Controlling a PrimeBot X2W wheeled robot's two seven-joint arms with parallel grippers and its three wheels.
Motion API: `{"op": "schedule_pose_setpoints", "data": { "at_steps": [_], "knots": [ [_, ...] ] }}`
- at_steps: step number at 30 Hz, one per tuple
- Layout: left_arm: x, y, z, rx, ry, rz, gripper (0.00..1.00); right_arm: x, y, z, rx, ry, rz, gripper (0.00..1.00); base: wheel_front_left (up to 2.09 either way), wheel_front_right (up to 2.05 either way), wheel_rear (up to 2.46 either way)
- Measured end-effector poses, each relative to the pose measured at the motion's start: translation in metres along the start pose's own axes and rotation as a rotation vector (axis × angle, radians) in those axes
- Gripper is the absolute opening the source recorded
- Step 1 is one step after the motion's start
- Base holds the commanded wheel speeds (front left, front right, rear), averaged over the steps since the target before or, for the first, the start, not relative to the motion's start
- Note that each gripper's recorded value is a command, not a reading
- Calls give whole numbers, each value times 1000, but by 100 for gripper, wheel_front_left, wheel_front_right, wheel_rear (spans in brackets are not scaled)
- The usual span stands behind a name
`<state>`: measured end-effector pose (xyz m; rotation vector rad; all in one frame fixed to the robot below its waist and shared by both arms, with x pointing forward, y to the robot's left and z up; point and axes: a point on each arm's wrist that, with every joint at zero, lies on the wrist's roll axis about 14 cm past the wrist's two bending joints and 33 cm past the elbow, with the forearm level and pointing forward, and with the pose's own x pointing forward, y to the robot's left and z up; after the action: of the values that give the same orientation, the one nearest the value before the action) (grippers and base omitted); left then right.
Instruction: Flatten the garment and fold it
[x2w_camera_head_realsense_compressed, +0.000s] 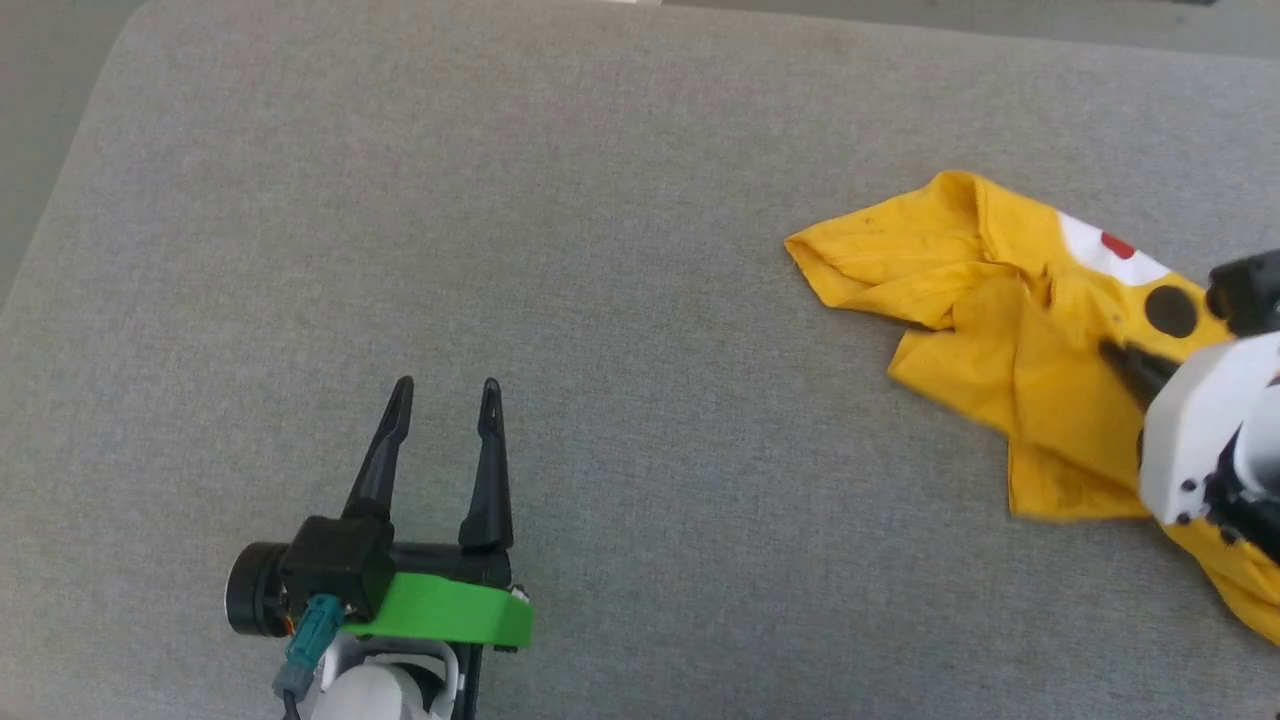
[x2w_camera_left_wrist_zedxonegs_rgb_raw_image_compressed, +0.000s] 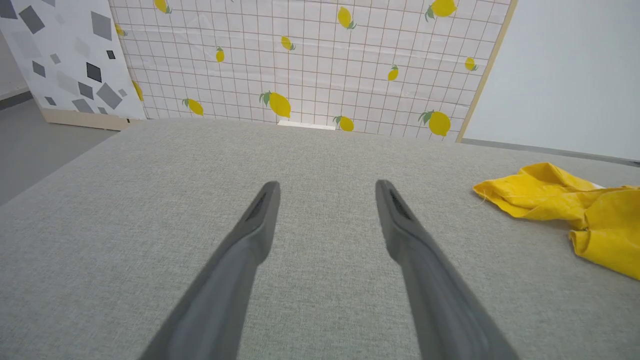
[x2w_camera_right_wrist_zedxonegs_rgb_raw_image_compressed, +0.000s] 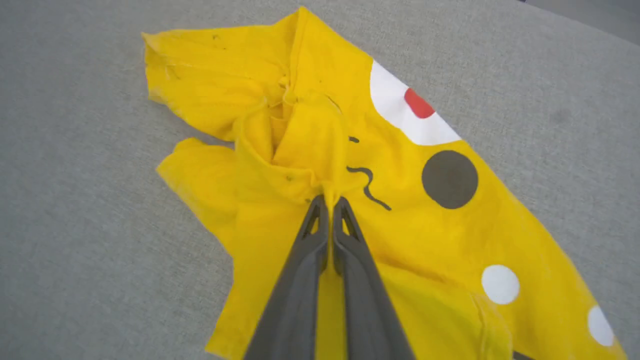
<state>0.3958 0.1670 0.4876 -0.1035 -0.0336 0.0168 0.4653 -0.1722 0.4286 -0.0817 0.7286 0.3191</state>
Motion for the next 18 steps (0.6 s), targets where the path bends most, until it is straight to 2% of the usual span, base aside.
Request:
{"op": "schedule_pose_setpoints", "data": {
  "at_steps": [6,12,15,18],
  "knots": [
    [-2,-4,12,-4,-34,-11,100,-37,5,63,-21,-227,-9,0,0,0,0],
    [-7,-9,22,-9,-61,-25,100,-72,42,99,-53,-369,66,0,0,0,0],
    [-9,-10,27,-10,-74,-29,100,-83,72,106,-75,-395,144,0,0,0,0],
    [-12,-9,27,-10,-74,-28,100,-84,113,101,-91,-372,275,0,0,0,0]
  ]
}}
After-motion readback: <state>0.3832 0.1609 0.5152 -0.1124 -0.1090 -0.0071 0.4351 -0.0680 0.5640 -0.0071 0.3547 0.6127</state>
